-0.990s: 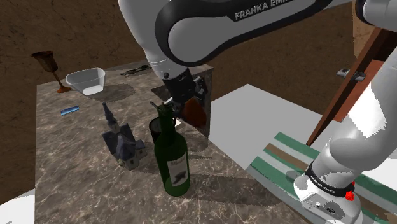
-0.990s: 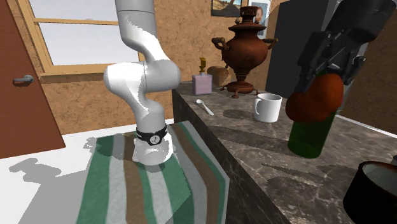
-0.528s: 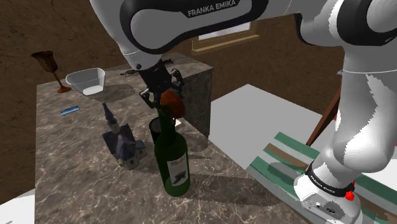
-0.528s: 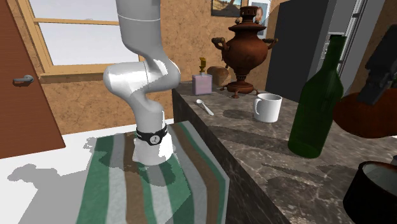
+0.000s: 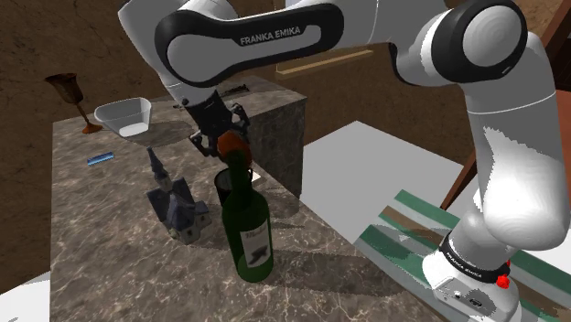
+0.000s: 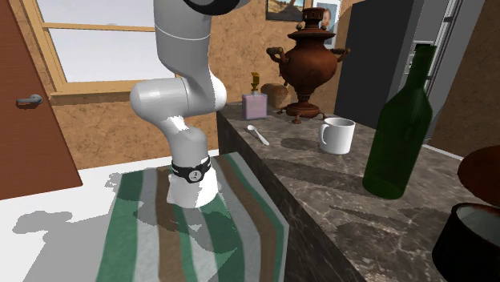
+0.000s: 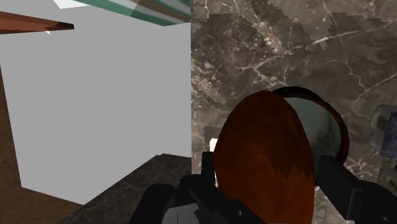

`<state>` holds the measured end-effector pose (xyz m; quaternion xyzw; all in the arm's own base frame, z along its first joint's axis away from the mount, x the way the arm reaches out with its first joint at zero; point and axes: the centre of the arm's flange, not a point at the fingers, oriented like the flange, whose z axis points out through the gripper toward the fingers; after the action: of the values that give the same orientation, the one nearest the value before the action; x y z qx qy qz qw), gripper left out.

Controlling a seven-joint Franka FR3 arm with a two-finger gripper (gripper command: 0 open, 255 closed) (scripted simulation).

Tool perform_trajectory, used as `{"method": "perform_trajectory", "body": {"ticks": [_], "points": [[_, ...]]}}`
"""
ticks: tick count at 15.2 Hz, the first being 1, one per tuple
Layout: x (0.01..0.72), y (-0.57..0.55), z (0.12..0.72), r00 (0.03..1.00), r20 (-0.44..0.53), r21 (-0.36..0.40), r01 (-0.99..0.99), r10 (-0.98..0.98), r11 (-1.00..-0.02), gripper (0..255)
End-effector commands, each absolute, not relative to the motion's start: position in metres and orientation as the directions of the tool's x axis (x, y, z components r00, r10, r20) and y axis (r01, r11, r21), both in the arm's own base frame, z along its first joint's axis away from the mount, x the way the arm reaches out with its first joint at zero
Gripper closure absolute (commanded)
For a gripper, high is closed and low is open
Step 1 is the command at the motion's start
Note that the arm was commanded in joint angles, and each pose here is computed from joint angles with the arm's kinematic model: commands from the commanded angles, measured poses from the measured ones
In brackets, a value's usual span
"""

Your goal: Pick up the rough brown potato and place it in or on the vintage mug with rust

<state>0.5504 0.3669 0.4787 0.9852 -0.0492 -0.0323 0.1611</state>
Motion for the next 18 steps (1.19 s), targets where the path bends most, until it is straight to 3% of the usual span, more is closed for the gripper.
{"method": "perform_trajectory", "body": {"ticks": [1,9,17,18], "points": [[0.551,0.367,0.468,0.993,-0.047,0.32,-0.087,-0.107,-0.943,255],[0.551,0.367,0.424,0.993,-0.047,0.32,-0.087,-0.107,-0.943,255],[0.551,0.367,0.424,0.993,-0.047,0.32,-0.087,-0.107,-0.943,255],[0.551,0.367,0.424,0.993,-0.047,0.32,-0.087,-0.107,-0.943,0]]}}
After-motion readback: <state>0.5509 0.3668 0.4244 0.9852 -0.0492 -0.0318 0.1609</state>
